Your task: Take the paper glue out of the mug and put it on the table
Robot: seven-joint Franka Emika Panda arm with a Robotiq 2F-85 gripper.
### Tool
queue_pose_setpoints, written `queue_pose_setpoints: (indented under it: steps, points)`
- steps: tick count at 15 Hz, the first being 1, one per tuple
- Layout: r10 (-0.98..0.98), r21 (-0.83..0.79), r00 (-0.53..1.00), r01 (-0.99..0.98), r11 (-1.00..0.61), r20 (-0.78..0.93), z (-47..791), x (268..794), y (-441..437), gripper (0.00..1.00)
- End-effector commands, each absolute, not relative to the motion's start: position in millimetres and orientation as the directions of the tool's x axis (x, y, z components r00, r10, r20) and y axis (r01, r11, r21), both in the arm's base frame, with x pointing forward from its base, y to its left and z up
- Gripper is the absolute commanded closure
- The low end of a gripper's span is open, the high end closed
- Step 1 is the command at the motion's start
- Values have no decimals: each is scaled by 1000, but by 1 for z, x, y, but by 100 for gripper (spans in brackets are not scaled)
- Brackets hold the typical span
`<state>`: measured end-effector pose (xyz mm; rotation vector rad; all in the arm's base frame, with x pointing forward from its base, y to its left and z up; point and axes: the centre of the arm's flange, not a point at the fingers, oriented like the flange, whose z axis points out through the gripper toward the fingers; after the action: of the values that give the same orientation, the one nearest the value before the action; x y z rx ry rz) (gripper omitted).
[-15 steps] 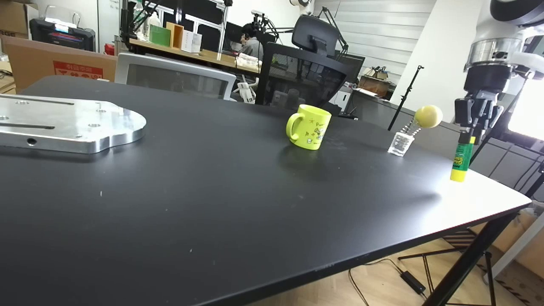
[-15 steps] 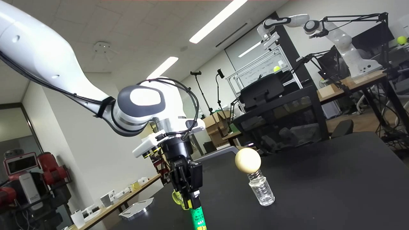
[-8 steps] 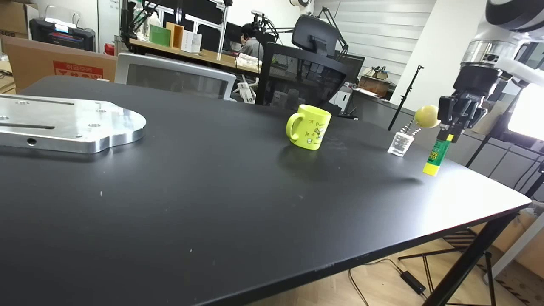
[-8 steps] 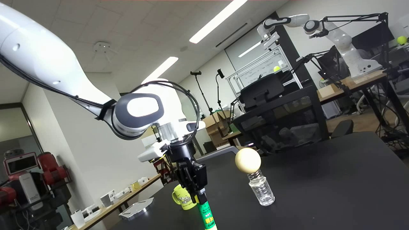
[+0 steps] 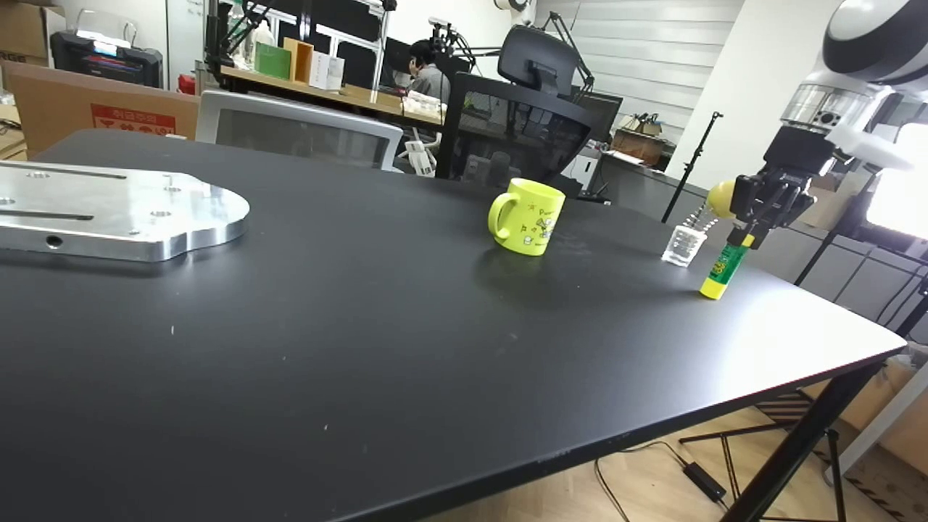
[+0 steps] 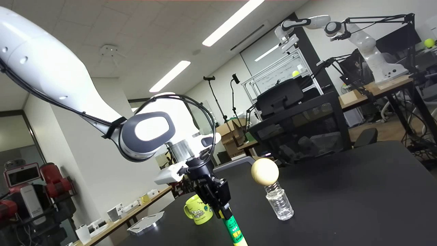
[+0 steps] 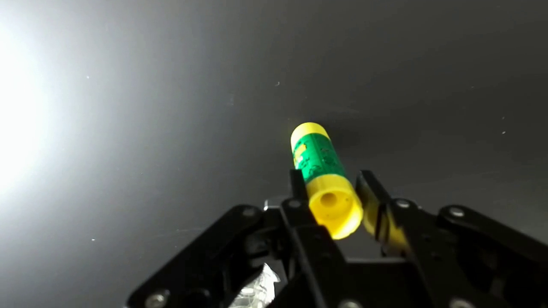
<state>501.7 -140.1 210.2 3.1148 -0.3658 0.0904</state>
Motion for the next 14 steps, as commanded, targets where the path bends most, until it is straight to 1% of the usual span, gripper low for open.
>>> queue_pose_setpoints:
  steps: [1, 2, 4, 5, 8, 11, 12, 14]
  points:
    - [-260, -7, 963, -260, -966, 71, 207, 497, -137, 41]
    - [-255, -2, 965, -255, -967, 68, 208, 497, -138, 41]
    - [-252, 2, 966, -253, -968, 59, 213, 494, -137, 28]
    - [-249, 5, 967, -250, -968, 53, 219, 492, -137, 20]
    - [-239, 13, 970, -240, -971, 40, 237, 485, -131, 2]
    - [-214, 52, 977, -214, -975, 5, 257, 475, -124, 0]
    - [-196, 27, 980, -196, -980, 20, 233, 492, -135, 0]
    - [-192, 28, 981, -192, -981, 22, 239, 491, -133, 0]
